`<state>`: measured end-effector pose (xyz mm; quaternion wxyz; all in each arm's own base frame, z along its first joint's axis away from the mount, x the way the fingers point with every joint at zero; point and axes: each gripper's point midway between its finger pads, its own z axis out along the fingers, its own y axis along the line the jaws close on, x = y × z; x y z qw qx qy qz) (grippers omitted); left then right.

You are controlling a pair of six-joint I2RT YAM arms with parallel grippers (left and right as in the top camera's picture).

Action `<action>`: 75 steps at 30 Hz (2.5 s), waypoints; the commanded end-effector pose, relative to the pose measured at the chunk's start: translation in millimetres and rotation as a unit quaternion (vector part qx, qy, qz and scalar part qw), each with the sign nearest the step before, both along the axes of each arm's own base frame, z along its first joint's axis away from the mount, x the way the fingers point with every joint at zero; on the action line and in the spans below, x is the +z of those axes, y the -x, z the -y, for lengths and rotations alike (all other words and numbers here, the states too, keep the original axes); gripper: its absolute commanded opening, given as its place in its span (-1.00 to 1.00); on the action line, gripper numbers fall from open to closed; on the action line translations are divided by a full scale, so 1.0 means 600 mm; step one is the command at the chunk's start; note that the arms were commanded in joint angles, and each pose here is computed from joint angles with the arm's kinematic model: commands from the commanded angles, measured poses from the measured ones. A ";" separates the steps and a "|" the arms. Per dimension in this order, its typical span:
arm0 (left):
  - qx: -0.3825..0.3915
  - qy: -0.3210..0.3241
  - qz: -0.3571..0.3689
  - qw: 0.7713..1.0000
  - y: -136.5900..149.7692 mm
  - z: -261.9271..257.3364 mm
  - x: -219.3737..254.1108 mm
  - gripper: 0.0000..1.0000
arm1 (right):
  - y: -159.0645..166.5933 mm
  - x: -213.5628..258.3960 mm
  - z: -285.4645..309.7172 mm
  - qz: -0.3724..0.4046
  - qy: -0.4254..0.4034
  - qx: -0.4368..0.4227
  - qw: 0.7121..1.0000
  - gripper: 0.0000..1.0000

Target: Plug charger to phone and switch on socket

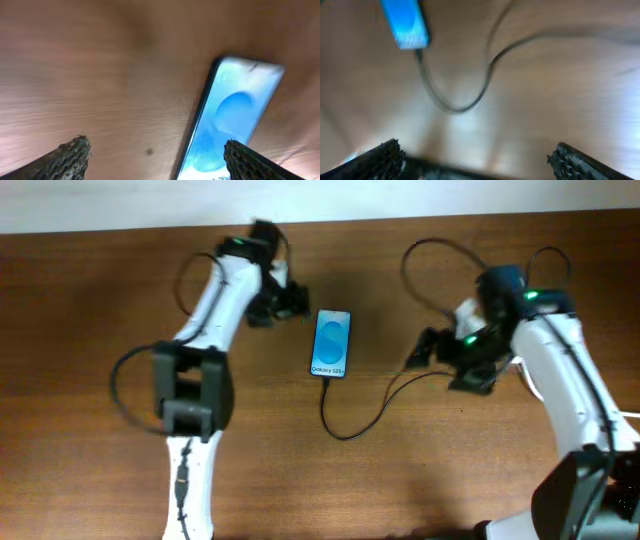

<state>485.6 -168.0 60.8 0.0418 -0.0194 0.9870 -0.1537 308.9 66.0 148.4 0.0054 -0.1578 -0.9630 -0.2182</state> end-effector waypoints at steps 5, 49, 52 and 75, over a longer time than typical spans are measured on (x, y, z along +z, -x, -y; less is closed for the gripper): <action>0.142 -0.120 0.361 0.914 0.058 -0.202 0.532 0.99 | -0.095 0.034 0.325 0.065 0.155 -0.251 0.953 0.97; 0.134 -0.159 0.292 0.934 0.111 -0.221 0.492 0.99 | -0.214 -0.242 0.471 0.075 0.177 -0.264 0.945 0.97; 0.134 -0.159 0.292 0.934 0.111 -0.221 0.492 0.99 | -0.215 -0.242 0.475 0.077 0.183 -0.265 0.944 0.97; 0.134 -0.159 0.291 0.934 0.111 -0.221 0.491 0.99 | -0.196 -0.278 0.482 0.033 0.145 -0.314 0.938 0.97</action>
